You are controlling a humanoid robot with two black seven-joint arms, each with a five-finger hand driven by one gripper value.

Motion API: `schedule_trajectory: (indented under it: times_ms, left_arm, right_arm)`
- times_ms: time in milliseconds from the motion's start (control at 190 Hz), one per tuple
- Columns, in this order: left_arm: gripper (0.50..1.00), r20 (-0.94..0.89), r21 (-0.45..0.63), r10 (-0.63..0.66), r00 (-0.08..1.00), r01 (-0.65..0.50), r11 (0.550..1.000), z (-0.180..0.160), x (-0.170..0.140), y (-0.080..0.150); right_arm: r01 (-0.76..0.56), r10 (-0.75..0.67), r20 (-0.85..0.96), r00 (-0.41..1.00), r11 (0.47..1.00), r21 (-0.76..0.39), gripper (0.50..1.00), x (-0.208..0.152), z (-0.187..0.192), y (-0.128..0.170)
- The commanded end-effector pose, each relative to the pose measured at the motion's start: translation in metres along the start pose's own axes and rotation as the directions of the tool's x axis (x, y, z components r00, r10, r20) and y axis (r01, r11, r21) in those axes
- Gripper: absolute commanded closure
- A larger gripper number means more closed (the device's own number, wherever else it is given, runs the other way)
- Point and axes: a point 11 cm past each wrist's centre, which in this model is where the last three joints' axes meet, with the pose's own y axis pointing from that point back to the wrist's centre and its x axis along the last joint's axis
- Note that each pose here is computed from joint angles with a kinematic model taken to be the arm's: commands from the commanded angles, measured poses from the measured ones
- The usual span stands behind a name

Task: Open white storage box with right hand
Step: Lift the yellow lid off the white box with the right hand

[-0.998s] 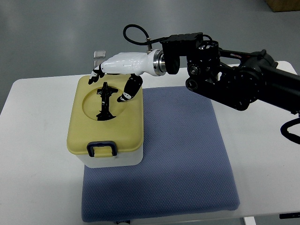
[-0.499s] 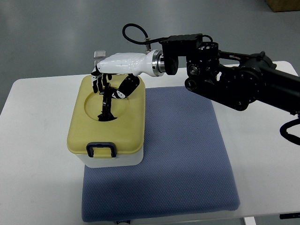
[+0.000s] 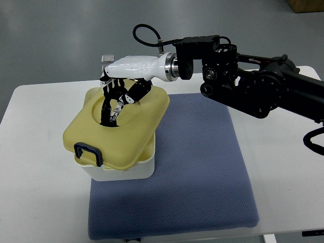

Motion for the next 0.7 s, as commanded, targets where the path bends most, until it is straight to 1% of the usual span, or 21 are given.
schedule_trajectory:
  times_ms: [0, 131, 189, 263, 483, 562, 583, 693]
  left_arm:
    - [0.5, 0.0, -0.001, 0.0, 1.0, 0.0, 1.0, 0.001, 0.0, 0.0]
    - [0.5, 0.0, 0.0, 0.0, 1.0, 0.0, 1.0, 0.0, 0.0, 0.0]
    - [0.5, 0.0, 0.0, 0.002, 1.0, -0.002, 1.0, 0.0, 0.001, 0.0]
    - [0.5, 0.0, -0.001, 0.002, 1.0, -0.002, 1.0, 0.001, 0.001, 0.0]
    - [0.5, 0.0, -0.001, -0.001, 1.0, 0.001, 1.0, 0.001, -0.001, 0.0]
    - [0.5, 0.002, 0.001, -0.001, 1.0, 0.001, 1.0, 0.0, 0.0, 0.0]
    - [0.5, 0.002, 0.001, -0.001, 1.0, 0.001, 1.0, 0.0, 0.0, 0.0]
    - [0.5, 0.002, -0.001, -0.003, 1.0, 0.003, 1.0, 0.001, -0.001, 0.0]
  right_arm:
    - [-0.01, 0.01, -0.007, 1.0, 1.0, 0.007, 1.0, 0.015, -0.004, 0.005]
    - [-0.023, 0.023, -0.009, 1.0, 1.0, -0.015, 1.0, 0.039, 0.001, 0.02]
    - [-0.025, 0.024, -0.024, 0.999, 0.999, -0.034, 1.0, 0.055, 0.005, 0.032]
    - [-0.004, 0.002, -0.029, 1.0, 0.998, -0.06, 1.0, 0.062, 0.011, 0.045]
    - [0.091, -0.095, -0.014, 0.995, 0.982, -0.165, 1.0, 0.066, 0.04, 0.102]
    - [0.124, -0.126, 0.004, 0.992, 0.968, -0.216, 1.0, 0.064, 0.053, 0.129]
    - [0.122, -0.124, 0.002, 0.992, 0.967, -0.223, 1.0, 0.065, 0.054, 0.132]
    - [0.093, -0.096, 0.006, 0.995, 0.949, -0.3, 1.0, 0.072, 0.073, 0.172]
